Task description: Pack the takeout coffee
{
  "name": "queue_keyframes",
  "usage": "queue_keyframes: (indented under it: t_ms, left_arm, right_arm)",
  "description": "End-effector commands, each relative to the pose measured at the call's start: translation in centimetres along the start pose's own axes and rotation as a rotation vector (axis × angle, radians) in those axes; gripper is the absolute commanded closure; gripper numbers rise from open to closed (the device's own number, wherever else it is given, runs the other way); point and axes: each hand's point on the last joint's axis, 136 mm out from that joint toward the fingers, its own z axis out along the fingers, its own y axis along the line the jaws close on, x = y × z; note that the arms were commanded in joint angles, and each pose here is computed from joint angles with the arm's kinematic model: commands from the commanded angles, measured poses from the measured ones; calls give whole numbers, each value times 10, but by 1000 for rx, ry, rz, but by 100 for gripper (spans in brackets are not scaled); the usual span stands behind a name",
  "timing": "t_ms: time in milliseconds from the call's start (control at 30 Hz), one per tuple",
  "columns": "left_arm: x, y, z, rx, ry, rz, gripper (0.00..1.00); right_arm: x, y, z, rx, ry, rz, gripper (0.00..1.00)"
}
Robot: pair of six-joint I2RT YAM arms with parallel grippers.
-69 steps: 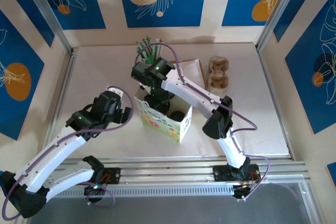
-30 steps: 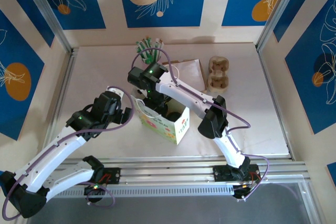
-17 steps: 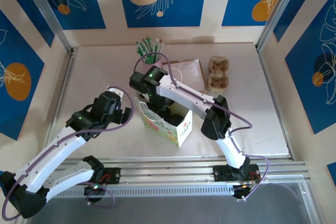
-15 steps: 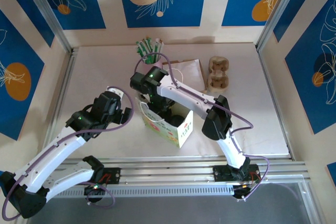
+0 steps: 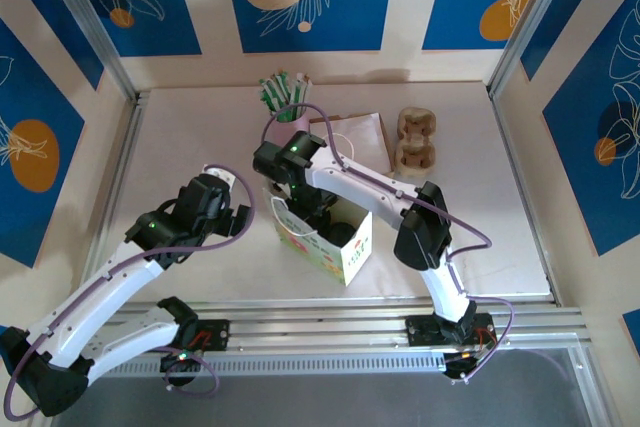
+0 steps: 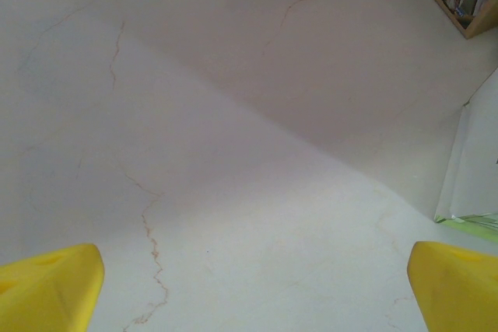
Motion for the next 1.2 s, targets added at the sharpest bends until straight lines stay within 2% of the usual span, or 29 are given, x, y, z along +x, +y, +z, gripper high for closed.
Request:
queue_keyframes:
  t_ms: [0,367,1167]
  left_arm:
    - [3,3,0,-4,0,-1,0]
    - [3,3,0,-4,2,2,0]
    - [3,2,1,-3,4,4,0]
  right_arm:
    - [21,2,15,5,107,15,34]
    - [25,2,26,6,117,30,33]
    - [22,0,23,22,95,35,27]
